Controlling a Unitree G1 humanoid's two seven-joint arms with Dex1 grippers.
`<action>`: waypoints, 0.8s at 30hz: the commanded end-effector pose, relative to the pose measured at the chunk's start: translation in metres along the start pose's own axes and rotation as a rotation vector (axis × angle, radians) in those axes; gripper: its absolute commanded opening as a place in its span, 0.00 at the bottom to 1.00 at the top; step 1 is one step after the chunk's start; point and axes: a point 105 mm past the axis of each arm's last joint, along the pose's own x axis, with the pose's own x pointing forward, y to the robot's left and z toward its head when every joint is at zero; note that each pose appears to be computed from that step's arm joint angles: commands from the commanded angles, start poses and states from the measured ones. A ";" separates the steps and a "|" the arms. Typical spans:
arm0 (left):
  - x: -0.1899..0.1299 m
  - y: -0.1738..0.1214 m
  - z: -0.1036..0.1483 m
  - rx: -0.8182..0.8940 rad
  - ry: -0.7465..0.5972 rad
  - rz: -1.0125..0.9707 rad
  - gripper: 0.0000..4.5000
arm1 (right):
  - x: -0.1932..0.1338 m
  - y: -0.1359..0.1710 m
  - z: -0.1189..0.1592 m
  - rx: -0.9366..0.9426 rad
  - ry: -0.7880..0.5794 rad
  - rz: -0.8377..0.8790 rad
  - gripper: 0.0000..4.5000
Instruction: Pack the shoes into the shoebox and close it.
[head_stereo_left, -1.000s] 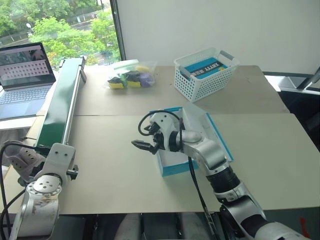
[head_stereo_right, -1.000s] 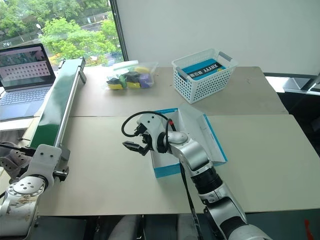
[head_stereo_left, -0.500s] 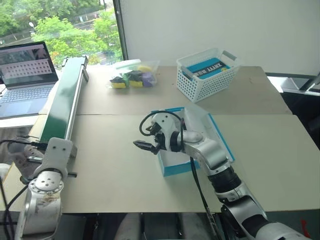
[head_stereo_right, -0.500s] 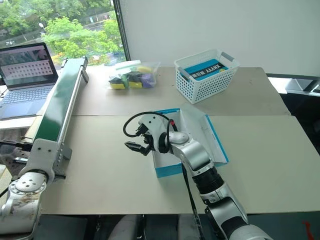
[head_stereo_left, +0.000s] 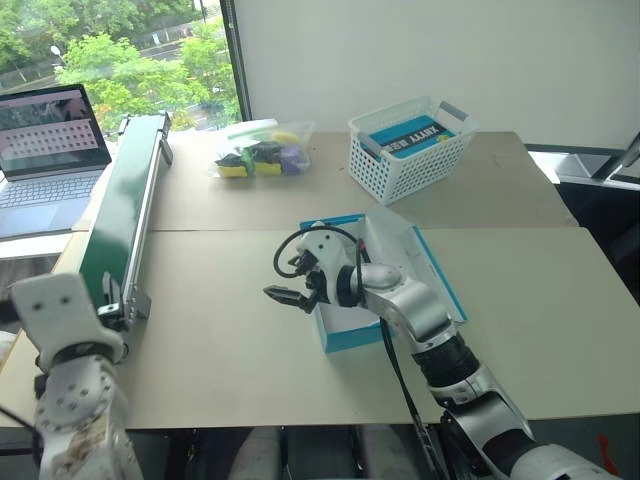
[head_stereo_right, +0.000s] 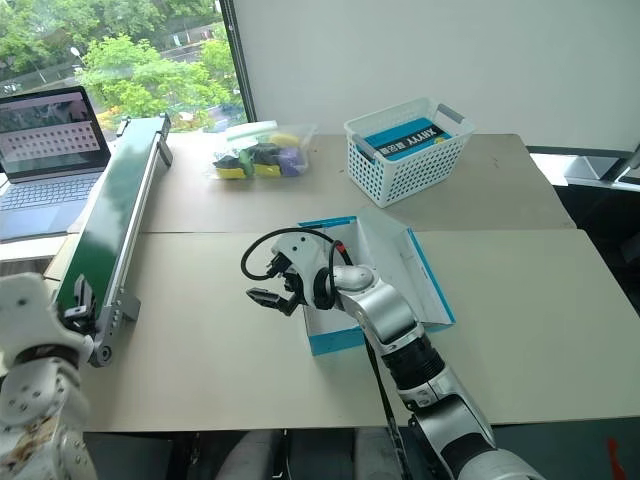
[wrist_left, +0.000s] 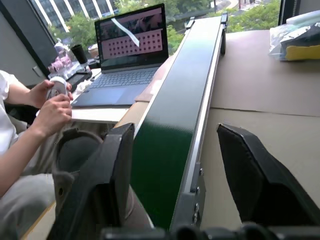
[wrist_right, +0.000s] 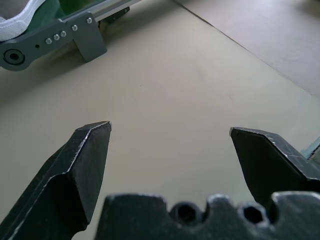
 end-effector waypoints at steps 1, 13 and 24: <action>-0.004 0.018 0.007 0.007 -0.013 0.014 0.99 | -0.001 0.004 0.011 -0.030 -0.034 0.023 1.00; 0.030 0.035 -0.032 -0.178 0.179 -0.012 0.99 | -0.002 0.007 0.009 -0.018 -0.030 0.029 1.00; 0.036 0.014 -0.062 -0.316 0.303 -0.011 0.99 | -0.006 0.001 0.010 -0.019 -0.029 -0.001 1.00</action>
